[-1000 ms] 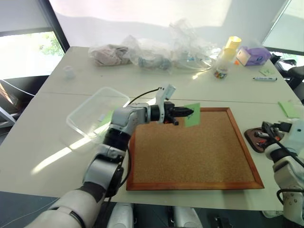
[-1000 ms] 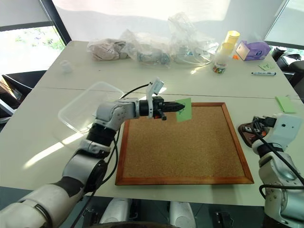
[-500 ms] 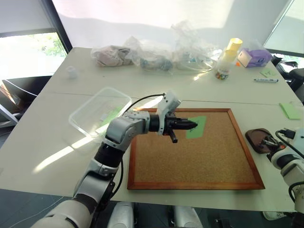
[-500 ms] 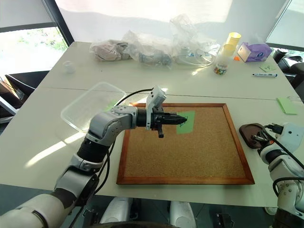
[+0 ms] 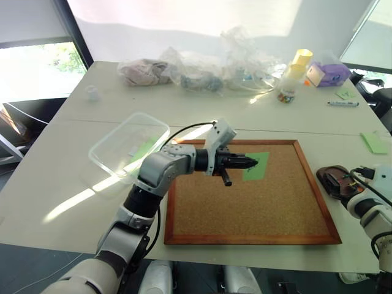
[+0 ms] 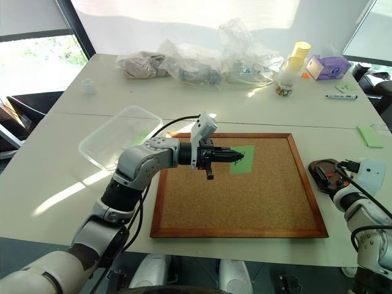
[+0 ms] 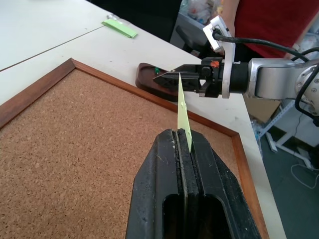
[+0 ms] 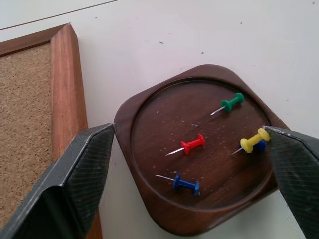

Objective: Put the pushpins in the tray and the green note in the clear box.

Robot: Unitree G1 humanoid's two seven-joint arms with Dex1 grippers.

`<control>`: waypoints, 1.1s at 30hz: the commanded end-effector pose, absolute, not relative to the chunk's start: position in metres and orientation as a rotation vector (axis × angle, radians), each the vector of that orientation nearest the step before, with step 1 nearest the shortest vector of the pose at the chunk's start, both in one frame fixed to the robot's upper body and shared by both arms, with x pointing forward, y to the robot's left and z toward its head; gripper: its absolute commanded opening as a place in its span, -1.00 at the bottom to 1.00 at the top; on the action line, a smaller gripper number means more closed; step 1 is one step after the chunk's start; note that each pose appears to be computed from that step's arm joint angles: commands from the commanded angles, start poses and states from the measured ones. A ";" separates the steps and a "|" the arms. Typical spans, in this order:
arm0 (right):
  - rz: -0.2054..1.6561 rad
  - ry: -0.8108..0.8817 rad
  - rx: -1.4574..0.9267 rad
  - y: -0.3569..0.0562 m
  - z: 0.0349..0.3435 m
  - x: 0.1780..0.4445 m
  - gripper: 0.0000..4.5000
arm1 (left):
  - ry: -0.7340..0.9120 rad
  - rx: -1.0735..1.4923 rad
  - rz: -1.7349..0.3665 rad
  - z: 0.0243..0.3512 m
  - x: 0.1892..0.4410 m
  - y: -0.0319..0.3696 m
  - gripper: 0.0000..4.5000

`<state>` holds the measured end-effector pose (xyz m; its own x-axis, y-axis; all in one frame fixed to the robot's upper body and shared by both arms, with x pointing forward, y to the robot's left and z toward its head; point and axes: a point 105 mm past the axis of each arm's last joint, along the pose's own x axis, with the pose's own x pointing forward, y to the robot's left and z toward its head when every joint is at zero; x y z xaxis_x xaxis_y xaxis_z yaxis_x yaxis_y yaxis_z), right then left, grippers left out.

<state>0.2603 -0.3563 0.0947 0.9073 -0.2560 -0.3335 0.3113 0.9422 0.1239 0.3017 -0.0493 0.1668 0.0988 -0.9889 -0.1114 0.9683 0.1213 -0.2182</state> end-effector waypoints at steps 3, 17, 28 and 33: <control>-0.267 0.234 0.128 -0.355 0.116 0.260 0.98 | 0.198 -0.102 -1.467 0.176 0.299 -0.052 -1.00; -0.153 0.179 -0.136 -0.336 0.144 0.253 0.98 | 0.060 -0.015 -1.381 0.204 0.319 -0.036 -1.00; 0.642 0.065 0.005 -0.174 0.197 0.245 0.98 | 0.106 0.299 -1.026 0.258 0.373 0.116 -1.00; 0.865 0.104 0.016 -0.125 0.190 0.238 0.98 | 0.323 0.405 -0.974 0.242 0.358 0.185 -1.00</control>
